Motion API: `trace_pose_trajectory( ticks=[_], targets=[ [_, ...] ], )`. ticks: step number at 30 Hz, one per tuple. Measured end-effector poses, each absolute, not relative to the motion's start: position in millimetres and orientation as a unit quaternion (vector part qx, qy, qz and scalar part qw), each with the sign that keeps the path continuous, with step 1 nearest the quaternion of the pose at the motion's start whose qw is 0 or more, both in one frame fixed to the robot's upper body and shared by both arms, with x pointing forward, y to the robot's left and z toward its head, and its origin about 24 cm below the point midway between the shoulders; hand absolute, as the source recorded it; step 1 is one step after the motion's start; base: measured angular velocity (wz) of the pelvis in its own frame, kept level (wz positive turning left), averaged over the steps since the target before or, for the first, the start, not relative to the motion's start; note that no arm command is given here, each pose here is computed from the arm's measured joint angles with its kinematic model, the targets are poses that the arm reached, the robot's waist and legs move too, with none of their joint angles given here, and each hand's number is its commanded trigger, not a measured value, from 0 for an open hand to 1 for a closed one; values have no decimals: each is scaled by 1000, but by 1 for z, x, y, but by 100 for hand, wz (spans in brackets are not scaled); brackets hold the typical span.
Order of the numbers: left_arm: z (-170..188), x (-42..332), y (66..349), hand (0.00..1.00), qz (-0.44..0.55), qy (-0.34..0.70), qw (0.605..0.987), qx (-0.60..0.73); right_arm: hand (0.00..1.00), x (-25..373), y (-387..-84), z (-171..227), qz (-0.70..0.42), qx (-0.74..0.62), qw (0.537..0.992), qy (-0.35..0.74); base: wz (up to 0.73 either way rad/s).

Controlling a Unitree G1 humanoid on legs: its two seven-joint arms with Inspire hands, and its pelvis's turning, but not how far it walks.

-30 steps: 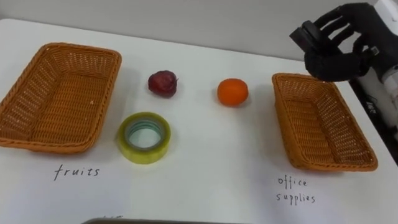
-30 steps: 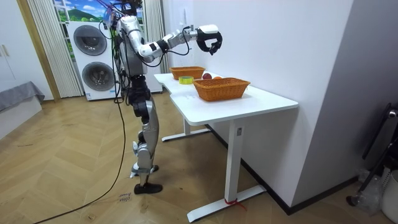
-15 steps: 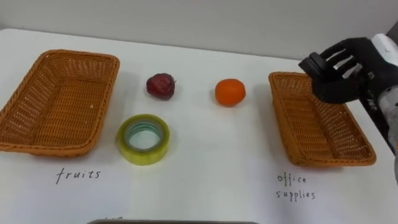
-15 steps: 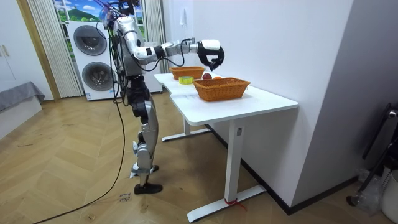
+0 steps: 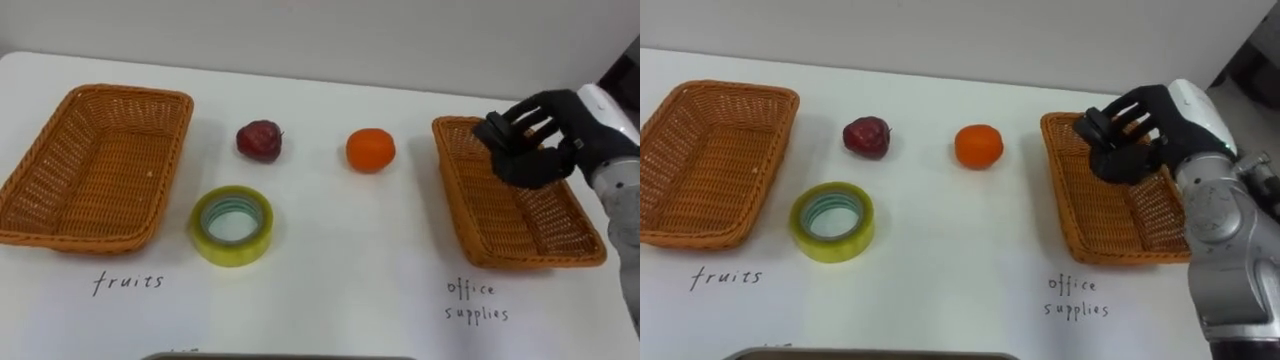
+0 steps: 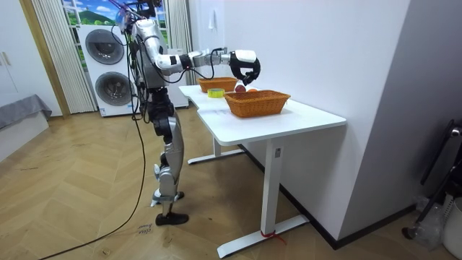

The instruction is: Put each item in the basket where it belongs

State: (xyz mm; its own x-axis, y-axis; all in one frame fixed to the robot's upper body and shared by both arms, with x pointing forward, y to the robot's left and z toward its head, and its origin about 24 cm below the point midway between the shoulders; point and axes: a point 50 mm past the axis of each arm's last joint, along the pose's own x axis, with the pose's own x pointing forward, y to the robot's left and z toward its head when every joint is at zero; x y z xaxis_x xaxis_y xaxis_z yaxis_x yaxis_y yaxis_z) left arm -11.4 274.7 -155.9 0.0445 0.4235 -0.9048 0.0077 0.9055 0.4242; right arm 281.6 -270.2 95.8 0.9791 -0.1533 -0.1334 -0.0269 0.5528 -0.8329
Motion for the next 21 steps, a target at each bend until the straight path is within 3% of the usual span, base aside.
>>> trace_pose_trajectory(
  ticks=[1,2,3,4,21],
  targets=[
    [-156,-11,275,0,148,675,705,160,100,281,-270,93,-35,-472,875,98,4],
    [-156,-12,275,0,148,676,704,160,62,281,-271,91,-34,-472,875,101,5],
    [-156,-12,275,0,148,676,704,160,39,279,-272,87,-34,-470,875,108,4],
    [-156,-12,275,0,149,677,703,161,0,276,-273,83,-34,-468,875,116,3],
    [-156,-14,275,0,152,680,698,168,0,271,-275,72,-38,-455,880,127,0]
  ],
)
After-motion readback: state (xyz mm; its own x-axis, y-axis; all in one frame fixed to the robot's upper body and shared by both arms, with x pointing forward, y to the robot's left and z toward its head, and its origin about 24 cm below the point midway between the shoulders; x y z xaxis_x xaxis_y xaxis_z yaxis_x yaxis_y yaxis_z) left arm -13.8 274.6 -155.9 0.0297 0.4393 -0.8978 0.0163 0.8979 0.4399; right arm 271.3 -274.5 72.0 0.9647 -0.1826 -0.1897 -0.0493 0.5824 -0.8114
